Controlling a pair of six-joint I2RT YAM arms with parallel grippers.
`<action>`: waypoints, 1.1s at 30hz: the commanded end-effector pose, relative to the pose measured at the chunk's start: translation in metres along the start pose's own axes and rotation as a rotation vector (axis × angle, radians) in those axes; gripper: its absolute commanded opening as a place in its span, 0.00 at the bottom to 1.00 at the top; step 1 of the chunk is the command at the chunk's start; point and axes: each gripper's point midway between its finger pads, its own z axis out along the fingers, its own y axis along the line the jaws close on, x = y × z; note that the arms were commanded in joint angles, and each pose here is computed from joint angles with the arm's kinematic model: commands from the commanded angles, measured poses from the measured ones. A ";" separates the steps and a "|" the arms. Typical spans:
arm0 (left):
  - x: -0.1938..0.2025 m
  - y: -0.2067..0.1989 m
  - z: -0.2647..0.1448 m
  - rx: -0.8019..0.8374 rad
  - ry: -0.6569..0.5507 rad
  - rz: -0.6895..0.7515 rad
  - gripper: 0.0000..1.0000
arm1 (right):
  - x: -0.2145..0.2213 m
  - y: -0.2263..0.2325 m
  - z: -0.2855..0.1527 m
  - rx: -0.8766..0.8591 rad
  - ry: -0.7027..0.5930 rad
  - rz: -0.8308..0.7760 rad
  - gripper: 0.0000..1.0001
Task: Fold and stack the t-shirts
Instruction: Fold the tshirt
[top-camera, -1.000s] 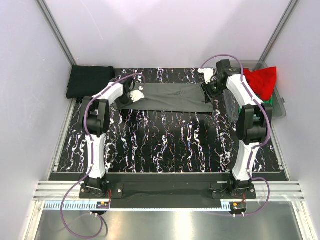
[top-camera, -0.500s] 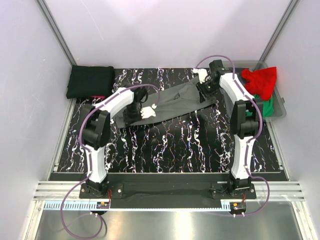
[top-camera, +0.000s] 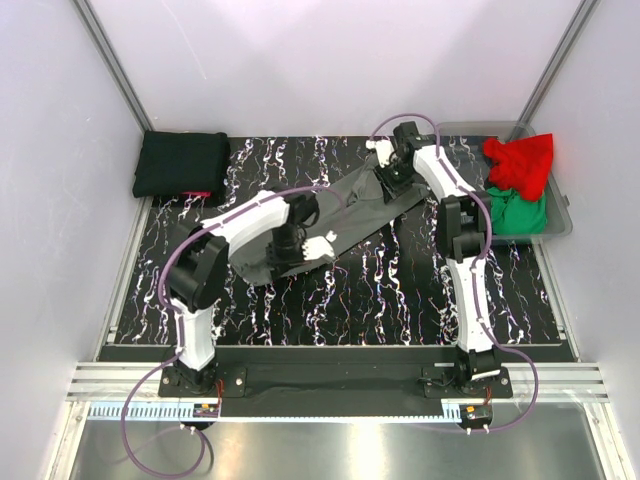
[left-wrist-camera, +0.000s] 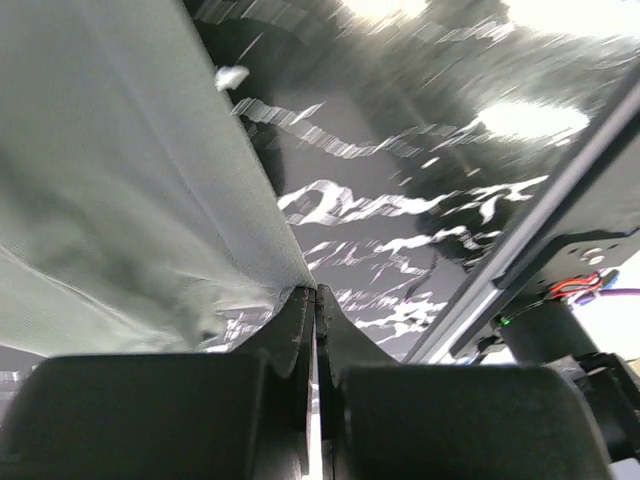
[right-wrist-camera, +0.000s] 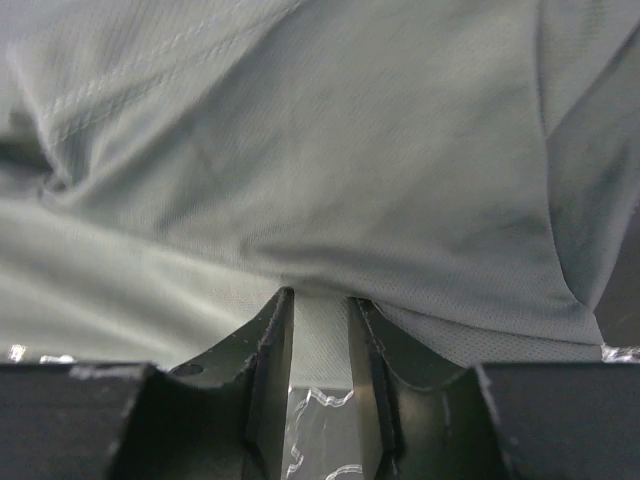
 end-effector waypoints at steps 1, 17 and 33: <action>0.000 -0.049 -0.007 0.143 0.036 0.011 0.00 | -0.020 0.001 0.004 0.039 -0.015 -0.034 0.34; -0.127 -0.056 -0.012 0.129 -0.177 0.082 0.20 | -0.113 -0.028 0.036 0.220 -0.272 -0.250 0.43; -0.076 -0.013 -0.003 0.015 -0.100 -0.011 0.26 | -0.105 0.001 -0.056 0.193 -0.281 -0.108 0.47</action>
